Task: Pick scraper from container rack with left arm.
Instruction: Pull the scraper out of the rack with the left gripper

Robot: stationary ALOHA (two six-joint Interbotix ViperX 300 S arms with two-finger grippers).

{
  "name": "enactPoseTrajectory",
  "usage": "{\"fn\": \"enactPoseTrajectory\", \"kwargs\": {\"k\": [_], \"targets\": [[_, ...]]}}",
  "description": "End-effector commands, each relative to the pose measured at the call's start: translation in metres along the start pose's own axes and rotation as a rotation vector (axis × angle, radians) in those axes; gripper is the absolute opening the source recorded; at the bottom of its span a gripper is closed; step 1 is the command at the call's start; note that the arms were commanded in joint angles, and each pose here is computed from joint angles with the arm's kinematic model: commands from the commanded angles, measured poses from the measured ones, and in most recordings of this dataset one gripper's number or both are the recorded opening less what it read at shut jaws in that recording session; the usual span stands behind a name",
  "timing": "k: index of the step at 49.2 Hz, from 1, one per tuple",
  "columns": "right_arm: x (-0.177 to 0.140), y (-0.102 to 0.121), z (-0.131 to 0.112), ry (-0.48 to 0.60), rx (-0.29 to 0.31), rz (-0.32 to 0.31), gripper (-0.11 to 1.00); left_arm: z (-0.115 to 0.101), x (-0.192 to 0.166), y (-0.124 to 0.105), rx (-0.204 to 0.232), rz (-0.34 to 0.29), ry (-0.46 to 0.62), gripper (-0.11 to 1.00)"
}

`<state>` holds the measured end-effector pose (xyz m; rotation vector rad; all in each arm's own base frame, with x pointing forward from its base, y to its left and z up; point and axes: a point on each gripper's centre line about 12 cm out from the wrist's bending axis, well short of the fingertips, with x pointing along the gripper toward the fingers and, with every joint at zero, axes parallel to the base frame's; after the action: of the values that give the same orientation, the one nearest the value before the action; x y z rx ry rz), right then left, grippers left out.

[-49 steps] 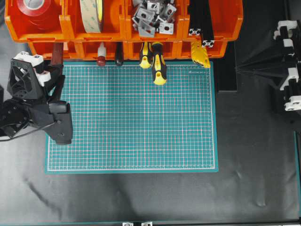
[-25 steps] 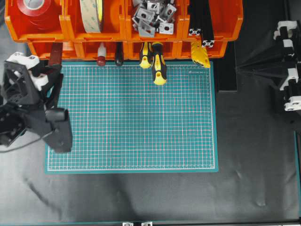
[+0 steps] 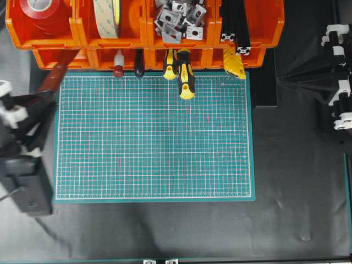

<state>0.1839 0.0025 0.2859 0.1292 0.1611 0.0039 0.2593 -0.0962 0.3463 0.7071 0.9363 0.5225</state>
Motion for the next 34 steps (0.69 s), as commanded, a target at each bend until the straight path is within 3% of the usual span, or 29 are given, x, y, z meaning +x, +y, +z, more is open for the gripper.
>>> {"fn": "enactPoseTrajectory", "kwargs": {"k": [1, 15, 23, 29, 34], "targets": [[0.0, 0.001, 0.005, -0.017, -0.003, 0.003, 0.01, 0.002, -0.021, 0.017, -0.048, -0.001, -0.011, 0.21], [0.0, 0.001, 0.005, -0.017, -0.006, 0.003, 0.01, 0.013, -0.062, 0.016, -0.057, -0.083, -0.12, 0.21], [0.0, 0.001, 0.005, -0.018, -0.008, 0.003, 0.01, 0.034, -0.074, 0.01, -0.07, -0.147, -0.216, 0.21], [0.0, 0.001, 0.004, -0.017, -0.006, 0.003, 0.01, 0.056, -0.078, 0.0, -0.034, -0.195, -0.311, 0.21], [0.0, 0.001, 0.005, -0.018, -0.008, 0.002, 0.01, 0.071, -0.076, -0.006, 0.01, -0.199, -0.342, 0.21]]}}
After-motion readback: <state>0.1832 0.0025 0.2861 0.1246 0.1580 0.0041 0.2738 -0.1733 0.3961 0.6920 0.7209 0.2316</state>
